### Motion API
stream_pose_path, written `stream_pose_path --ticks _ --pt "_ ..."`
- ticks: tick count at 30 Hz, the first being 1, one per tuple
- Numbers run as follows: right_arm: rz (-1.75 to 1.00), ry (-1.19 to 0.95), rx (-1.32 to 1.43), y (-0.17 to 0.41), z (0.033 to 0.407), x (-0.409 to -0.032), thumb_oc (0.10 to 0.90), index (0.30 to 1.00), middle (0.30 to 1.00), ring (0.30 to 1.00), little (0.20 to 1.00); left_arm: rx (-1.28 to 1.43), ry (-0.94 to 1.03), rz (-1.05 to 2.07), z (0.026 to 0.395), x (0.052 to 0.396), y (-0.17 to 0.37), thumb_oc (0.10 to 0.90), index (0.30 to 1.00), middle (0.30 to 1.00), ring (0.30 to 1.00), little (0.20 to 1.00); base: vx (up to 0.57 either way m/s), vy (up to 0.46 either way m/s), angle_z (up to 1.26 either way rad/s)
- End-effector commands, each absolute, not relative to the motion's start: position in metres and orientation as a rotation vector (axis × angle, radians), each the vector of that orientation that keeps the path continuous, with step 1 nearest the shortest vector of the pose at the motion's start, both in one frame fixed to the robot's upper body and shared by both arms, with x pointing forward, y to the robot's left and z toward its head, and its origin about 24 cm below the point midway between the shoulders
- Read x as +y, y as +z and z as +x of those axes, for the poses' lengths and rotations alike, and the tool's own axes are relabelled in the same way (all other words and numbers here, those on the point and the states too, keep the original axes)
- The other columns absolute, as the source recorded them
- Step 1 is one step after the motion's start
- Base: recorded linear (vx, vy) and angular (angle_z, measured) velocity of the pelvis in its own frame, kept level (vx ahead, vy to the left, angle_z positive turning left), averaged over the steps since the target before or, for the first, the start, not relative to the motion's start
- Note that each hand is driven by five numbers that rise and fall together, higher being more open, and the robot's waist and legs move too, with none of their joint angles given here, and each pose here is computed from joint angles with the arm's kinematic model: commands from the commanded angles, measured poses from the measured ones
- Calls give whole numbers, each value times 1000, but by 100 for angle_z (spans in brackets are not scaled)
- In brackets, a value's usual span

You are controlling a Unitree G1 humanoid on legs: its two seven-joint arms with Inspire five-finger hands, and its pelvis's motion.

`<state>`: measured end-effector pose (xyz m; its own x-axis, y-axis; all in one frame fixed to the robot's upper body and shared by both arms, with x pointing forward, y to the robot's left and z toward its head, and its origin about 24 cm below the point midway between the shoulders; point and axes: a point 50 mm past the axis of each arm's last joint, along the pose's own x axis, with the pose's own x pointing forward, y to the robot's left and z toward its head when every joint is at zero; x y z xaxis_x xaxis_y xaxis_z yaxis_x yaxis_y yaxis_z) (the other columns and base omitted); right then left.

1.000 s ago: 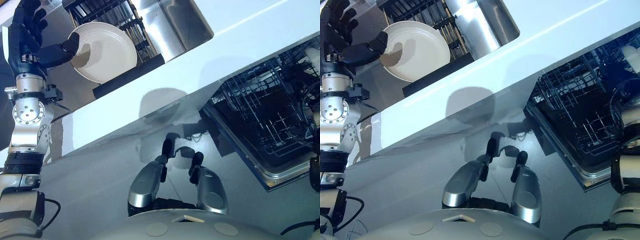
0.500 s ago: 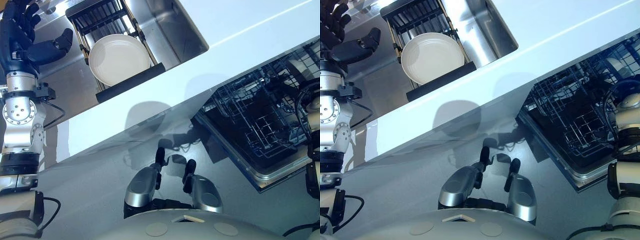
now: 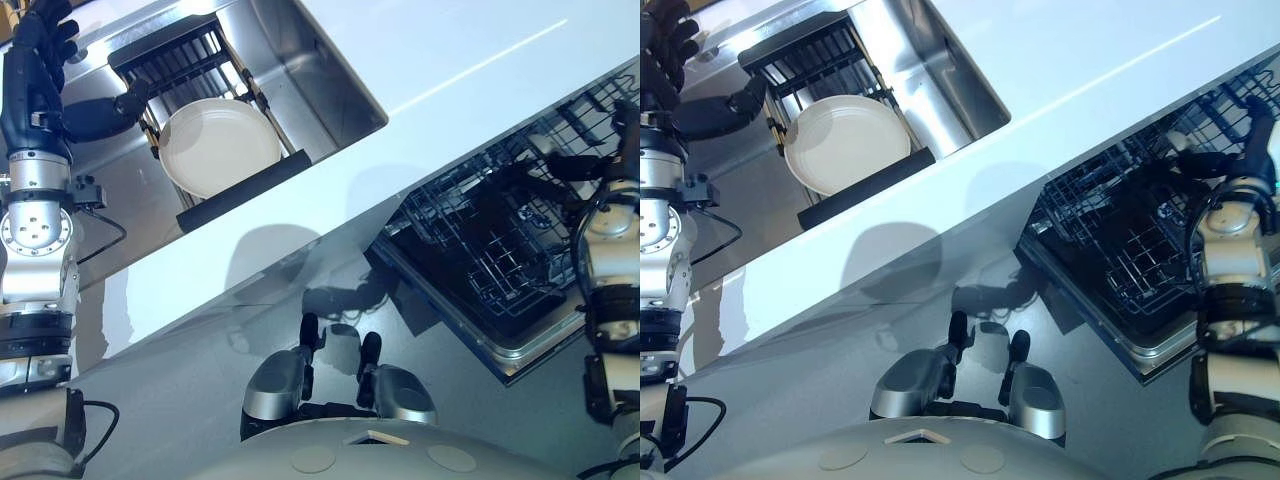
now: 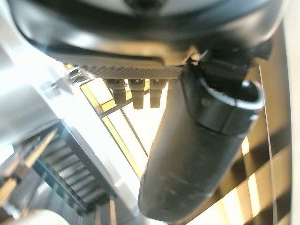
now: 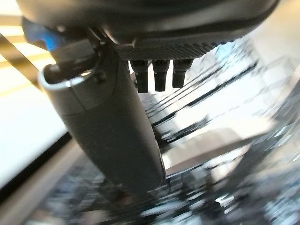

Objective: Pick up plates and place into dishwasher.

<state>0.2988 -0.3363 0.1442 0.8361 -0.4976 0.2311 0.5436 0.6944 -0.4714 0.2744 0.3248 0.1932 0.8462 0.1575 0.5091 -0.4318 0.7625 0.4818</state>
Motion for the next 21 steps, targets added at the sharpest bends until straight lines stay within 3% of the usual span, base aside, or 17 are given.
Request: stream_pose_path --ticks 1,9,21 --pt "-471 -375 -379 170 280 -313 800 900 900 900 900 -433 404 979 255 349 210 800 900 900 900 900 -7 103 -10" --pt "-367 -74 -350 139 274 -272 800 900 900 900 900 -286 343 1113 262 355 204 800 900 900 900 900 0 95 -15" --pt "-431 38 -166 102 270 -259 800 900 900 900 900 -66 334 943 277 376 194 800 900 900 900 900 24 135 -23"
